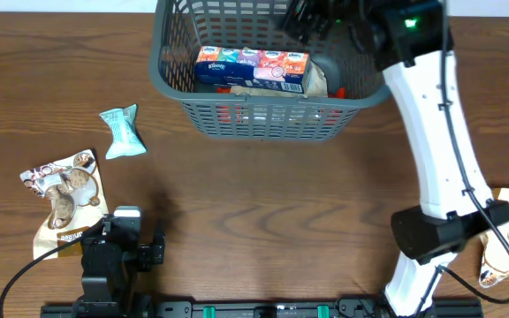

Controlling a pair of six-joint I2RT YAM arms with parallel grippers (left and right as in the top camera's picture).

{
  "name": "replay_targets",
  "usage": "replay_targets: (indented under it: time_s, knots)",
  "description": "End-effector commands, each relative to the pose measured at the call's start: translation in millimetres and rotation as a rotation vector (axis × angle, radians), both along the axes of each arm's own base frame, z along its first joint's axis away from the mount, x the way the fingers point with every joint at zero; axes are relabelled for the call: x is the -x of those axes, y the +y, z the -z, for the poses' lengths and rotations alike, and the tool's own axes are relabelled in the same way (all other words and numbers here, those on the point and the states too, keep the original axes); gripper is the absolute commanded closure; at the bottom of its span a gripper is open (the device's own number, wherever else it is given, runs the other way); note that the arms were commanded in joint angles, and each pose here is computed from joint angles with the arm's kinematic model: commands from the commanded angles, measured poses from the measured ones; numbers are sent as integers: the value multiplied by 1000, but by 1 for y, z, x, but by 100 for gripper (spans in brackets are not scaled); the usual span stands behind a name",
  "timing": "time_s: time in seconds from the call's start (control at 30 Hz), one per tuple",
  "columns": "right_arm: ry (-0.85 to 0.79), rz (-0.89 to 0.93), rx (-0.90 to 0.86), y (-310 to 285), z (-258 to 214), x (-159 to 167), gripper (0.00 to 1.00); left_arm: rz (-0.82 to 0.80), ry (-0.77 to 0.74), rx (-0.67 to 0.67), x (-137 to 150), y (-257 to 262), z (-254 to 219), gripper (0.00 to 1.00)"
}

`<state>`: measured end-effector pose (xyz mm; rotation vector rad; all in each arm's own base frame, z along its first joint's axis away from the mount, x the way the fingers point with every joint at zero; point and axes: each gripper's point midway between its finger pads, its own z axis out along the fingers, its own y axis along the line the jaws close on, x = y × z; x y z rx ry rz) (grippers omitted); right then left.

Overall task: Pack container
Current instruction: 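Lift the tissue box into the basket and release it, then move the right gripper down to the cream Pantree rice bag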

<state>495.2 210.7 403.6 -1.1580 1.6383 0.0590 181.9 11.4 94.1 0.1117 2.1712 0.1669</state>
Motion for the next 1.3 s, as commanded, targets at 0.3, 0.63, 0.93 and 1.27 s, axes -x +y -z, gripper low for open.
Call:
replay_targets:
  time_s: [0.3, 0.63, 0.93, 1.27]
  knots:
    - [201, 1015, -411, -330, -28, 47, 1, 14, -10, 13, 0, -3, -3, 2]
    - [616, 1363, -425, -410, 55, 147, 1, 16, -10, 14, 0, -4, -3, 1]
    - [728, 1315, -446, -381, 54, 181, 1, 16, -11, 14, 0, -4, -3, 1]
    - [854, 1326, -447, -335, 83, 237, 1, 16, -10, 14, 0, -4, -3, 1]
